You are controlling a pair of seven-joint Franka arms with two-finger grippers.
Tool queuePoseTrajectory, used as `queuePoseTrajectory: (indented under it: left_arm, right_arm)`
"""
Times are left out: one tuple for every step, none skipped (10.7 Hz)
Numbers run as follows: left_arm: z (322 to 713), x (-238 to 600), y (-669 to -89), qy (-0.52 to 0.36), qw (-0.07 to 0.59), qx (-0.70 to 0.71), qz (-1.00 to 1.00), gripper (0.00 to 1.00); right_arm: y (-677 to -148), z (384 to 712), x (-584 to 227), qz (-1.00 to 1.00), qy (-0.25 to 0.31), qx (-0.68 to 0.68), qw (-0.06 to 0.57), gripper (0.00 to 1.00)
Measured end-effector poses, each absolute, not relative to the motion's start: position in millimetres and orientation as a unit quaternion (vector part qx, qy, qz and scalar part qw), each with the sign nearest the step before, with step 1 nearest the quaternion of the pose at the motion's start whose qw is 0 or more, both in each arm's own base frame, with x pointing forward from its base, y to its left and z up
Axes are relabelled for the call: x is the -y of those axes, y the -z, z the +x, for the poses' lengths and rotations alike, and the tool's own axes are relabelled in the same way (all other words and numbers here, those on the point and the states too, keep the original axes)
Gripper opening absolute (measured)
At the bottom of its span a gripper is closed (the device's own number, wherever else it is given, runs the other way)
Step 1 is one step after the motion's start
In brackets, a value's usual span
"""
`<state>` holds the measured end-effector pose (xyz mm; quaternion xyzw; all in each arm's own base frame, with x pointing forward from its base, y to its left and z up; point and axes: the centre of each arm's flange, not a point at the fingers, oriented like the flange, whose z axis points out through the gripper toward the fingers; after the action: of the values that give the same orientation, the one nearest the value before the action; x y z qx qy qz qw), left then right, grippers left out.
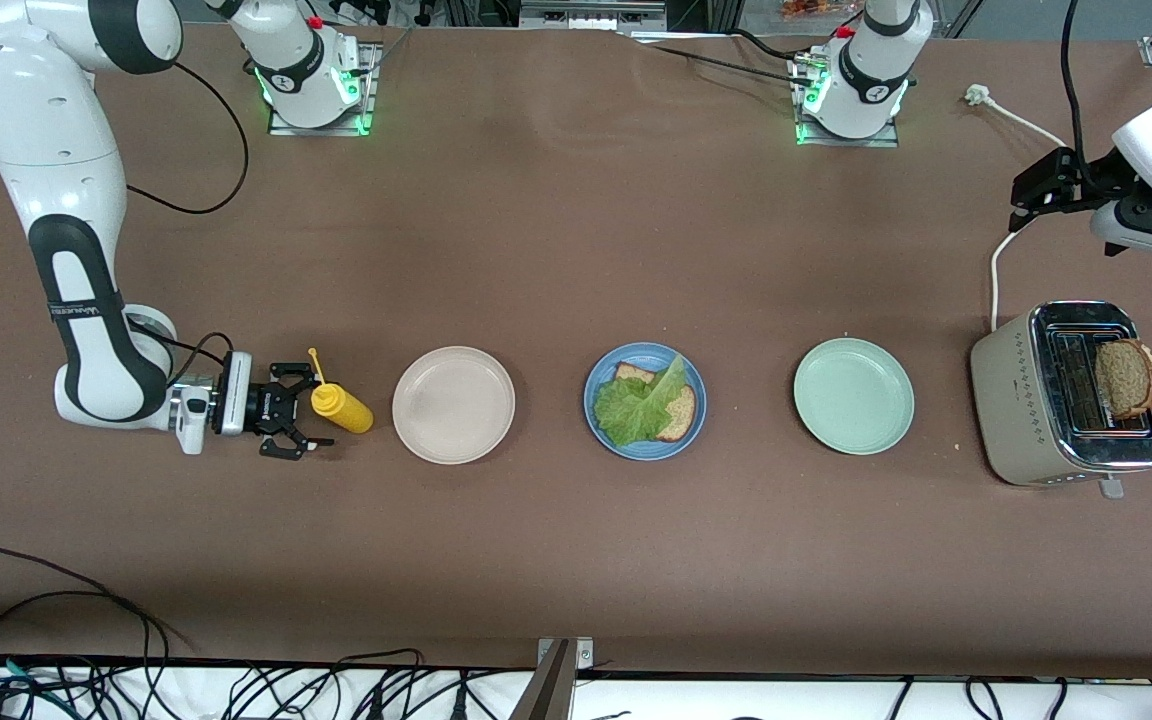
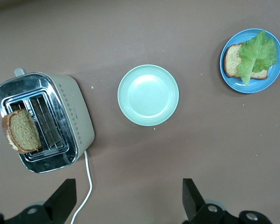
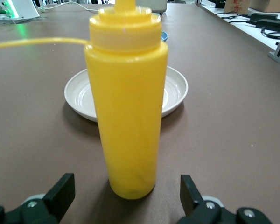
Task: Make sandwich in blue plate with both arms
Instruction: 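Close the right gripper around the yellow mustard bottle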
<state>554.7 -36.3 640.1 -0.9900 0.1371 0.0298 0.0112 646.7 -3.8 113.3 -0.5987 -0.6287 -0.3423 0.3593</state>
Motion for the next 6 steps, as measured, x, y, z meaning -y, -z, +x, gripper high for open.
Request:
queuePoseTrajectory:
  left_arm:
    - [554.7,36.3,-640.1,-0.030,0.011,-0.137,-0.990,1.00]
    - [554.7,36.3,-640.1,-0.030,0.011,-0.137,-0.990,1.00]
    - [554.7,36.3,-640.1,-0.030,0.011,-0.137,-0.990,1.00]
    - [554.7,36.3,-640.0,-0.030,0.011,-0.137,-0.990,1.00]
    - [554.6,36.3,-639.9,-0.031,0.011,-0.137,-0.990,1.00]
    - [554.4,36.3,-639.8,-0.031,0.011,-0.137,-0.990,1.00]
  right_arm:
    - [-109.5,647.5,2.0,-0.604,0.343,0.626,0.354,1.00]
    - [-106.8,648.6,-3.7,-0.607,0.346,0.624,0.352,1.00]
    - [-106.1,649.2,-13.1,-0.608,0.345,0.621,0.354,1.00]
    - [-106.1,649.8,-22.0,-0.610,0.342,0.620,0.356,1.00]
    - [-105.7,650.9,-27.5,-0.615,0.337,0.619,0.353,0.98]
    - [-105.5,651.9,-29.8,-0.618,0.335,0.620,0.348,0.97]
